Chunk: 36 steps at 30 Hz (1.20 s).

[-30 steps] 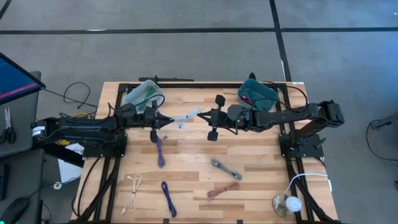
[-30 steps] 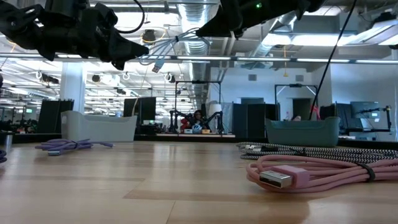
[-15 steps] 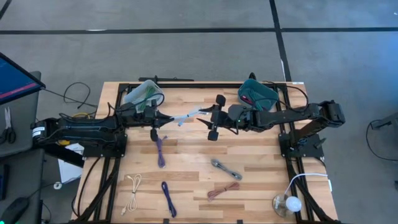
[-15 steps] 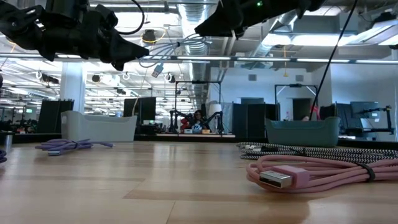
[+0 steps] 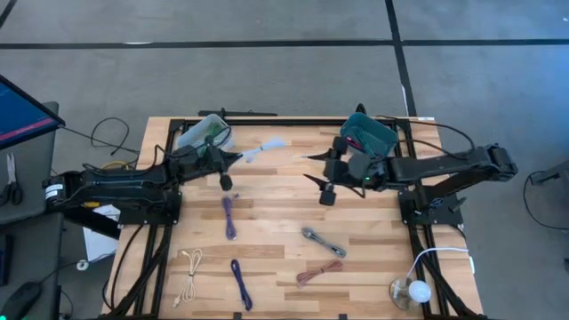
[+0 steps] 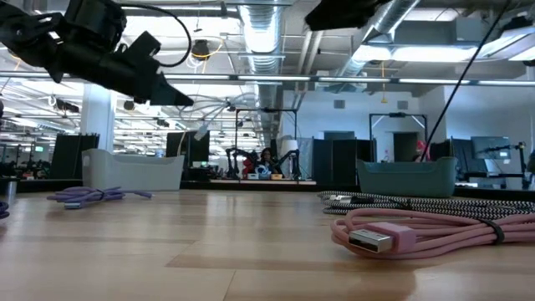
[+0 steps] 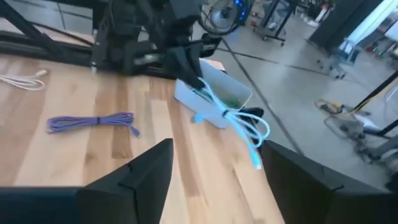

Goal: Pick & Place USB Port
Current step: Put the blue charger cable into the white bin

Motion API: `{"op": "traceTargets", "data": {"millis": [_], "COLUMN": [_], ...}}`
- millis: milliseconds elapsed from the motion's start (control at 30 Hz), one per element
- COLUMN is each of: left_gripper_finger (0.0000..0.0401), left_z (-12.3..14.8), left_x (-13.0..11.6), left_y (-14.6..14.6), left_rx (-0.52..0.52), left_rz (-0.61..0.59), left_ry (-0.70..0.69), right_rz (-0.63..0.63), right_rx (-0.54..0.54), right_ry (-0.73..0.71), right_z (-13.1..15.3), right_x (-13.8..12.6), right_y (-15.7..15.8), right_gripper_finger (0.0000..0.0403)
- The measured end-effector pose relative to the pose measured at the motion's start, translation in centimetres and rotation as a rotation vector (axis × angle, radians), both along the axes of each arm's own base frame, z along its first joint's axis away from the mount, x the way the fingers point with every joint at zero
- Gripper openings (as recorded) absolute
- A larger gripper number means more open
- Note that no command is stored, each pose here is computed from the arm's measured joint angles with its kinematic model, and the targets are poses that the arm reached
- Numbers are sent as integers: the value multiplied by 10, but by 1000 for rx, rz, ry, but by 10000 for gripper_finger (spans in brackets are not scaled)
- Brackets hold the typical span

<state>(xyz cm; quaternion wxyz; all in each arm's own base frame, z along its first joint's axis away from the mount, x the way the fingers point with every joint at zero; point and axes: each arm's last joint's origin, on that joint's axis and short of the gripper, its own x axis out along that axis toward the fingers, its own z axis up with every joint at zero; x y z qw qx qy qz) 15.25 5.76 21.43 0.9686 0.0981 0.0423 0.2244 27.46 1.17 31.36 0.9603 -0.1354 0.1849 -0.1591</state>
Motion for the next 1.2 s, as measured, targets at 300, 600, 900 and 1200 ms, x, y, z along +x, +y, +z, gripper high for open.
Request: {"op": "traceTargets", "data": {"millis": [300, 600, 900, 1200], "left_gripper_finger": [5, 5, 5, 6], "left_z": [5, 2, 10, 13], "left_x": [-21, -50, -69, -81], "left_y": [6, 6, 10, 18], "left_rx": [70, 54, 70, 22], "left_rz": [185, 330, 446, 593], "left_ry": [50, 122, 192, 271], "right_rz": [-50, -113, -141, -165], "right_rx": [125, 95, 125, 77], "right_ry": [98, 73, 6, -49], "right_z": [3, -18, -31, -26], "right_x": [-33, -41, -61, -77], "right_y": [1, 4, 17, 34], "right_gripper_finger": [207, 181, 157, 141]}}
